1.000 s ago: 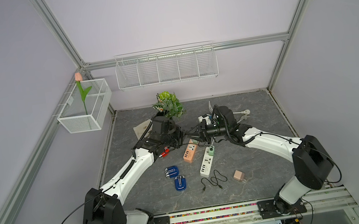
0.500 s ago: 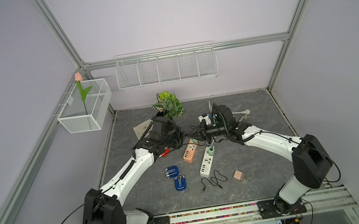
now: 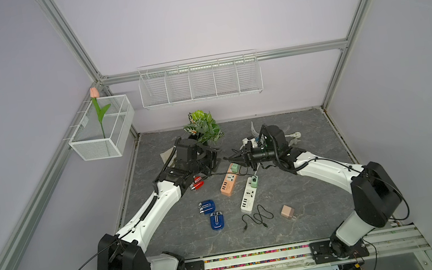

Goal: Charge the electric shaver
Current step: Pick up the charging cable from the center of the board.

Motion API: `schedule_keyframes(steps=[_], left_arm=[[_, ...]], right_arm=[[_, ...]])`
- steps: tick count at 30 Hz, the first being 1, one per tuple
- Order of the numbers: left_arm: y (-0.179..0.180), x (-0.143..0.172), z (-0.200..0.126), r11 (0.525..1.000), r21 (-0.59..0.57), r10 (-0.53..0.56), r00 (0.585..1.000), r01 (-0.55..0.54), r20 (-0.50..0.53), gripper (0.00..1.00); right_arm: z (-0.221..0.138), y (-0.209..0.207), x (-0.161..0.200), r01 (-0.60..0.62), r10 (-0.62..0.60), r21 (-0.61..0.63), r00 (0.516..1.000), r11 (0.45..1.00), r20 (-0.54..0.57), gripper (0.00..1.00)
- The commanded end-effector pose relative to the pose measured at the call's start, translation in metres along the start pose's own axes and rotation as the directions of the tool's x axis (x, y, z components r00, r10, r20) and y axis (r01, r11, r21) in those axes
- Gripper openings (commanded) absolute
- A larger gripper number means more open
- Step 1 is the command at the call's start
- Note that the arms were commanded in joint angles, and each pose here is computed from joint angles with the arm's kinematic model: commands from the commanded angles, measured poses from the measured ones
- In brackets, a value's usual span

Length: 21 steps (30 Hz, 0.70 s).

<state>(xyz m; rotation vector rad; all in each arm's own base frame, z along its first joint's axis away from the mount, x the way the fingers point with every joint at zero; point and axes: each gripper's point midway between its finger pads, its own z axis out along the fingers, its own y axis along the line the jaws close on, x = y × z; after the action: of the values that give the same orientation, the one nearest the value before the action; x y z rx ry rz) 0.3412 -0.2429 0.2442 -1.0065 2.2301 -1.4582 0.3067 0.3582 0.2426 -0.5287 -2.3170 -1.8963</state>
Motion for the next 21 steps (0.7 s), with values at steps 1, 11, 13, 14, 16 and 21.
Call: schedule_keyframes(steps=[1, 11, 13, 14, 16, 21], left_arm=[[-0.019, 0.004, -0.006, 0.986, 0.127, 0.110, 0.994, -0.107, -0.021, 0.48], [-0.022, 0.014, 0.005, 0.944, 0.275, 0.209, 0.975, -0.181, -0.074, 0.42], [-0.025, 0.015, 0.007, 0.938, 0.300, 0.206, 0.975, -0.174, -0.079, 0.40], [-0.026, 0.015, 0.007, 0.936, 0.309, 0.203, 0.976, -0.170, -0.081, 0.38], [-0.029, 0.015, 0.006, 0.931, 0.326, 0.203, 0.976, -0.168, -0.079, 0.33], [-0.028, 0.017, 0.005, 0.928, 0.337, 0.198, 0.977, -0.160, -0.084, 0.21]], right_arm=[[-0.010, 0.024, 0.007, -0.062, 0.056, -0.123, 0.997, 0.991, -0.052, 0.07], [-0.013, 0.035, 0.002, -0.175, 0.160, -0.225, 0.984, 0.959, -0.082, 0.07], [-0.012, 0.033, 0.002, -0.183, 0.168, -0.219, 0.982, 0.958, -0.086, 0.07], [-0.012, 0.032, 0.002, -0.187, 0.172, -0.218, 0.981, 0.958, -0.086, 0.07], [-0.011, 0.030, 0.001, -0.193, 0.178, -0.216, 0.980, 0.957, -0.085, 0.07], [-0.011, 0.028, -0.004, -0.209, 0.197, -0.238, 0.978, 0.948, -0.072, 0.07]])
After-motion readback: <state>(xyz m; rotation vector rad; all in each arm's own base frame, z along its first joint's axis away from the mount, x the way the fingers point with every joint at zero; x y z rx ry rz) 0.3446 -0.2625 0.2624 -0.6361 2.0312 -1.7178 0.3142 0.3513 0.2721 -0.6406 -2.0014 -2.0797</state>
